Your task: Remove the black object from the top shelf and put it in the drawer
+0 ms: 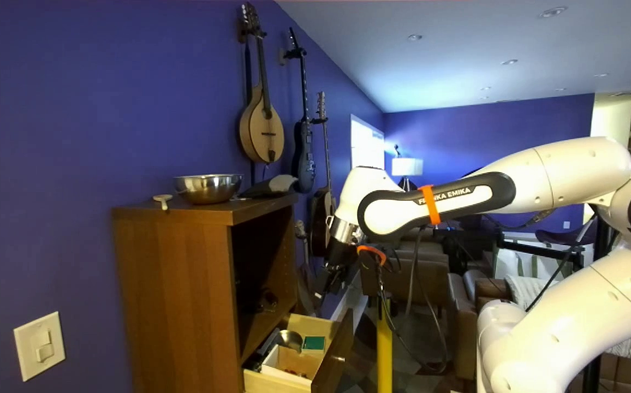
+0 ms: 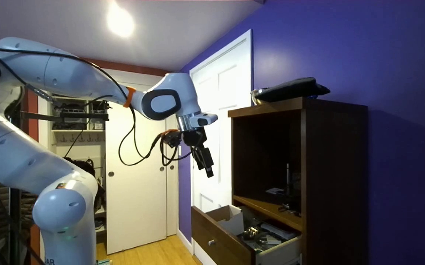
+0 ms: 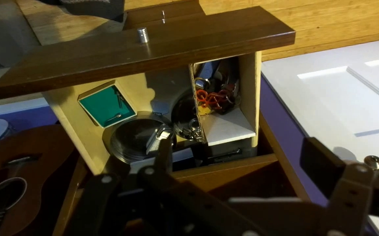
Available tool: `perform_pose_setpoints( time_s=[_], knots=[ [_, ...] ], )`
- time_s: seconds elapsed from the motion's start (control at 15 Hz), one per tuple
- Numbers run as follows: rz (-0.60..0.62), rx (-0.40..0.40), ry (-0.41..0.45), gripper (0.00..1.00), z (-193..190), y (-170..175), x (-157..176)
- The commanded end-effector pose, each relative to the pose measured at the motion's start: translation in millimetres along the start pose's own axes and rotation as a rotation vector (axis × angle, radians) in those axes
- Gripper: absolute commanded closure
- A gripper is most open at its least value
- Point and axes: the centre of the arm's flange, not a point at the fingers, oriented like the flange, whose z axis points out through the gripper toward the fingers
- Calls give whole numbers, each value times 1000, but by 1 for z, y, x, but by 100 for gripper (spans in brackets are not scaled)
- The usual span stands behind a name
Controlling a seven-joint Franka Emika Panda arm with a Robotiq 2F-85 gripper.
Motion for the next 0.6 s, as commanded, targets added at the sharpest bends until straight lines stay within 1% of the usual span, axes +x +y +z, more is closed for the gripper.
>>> perform_pose_setpoints(
  time_s=[0.0,0.2,0.27,0.33,0.47,0.53],
  knots=[
    [-1,-1,2,0,-1,-1,0],
    [-2,-1,3,0,-1,-1,0],
    [-1,-20,7,0,4,-4,2],
    [-4,-26,2,0,21,-7,12],
    [-70,-31,-16,0,62,-8,32],
    [-102,-11,-16,0,80,-8,40]
  ],
)
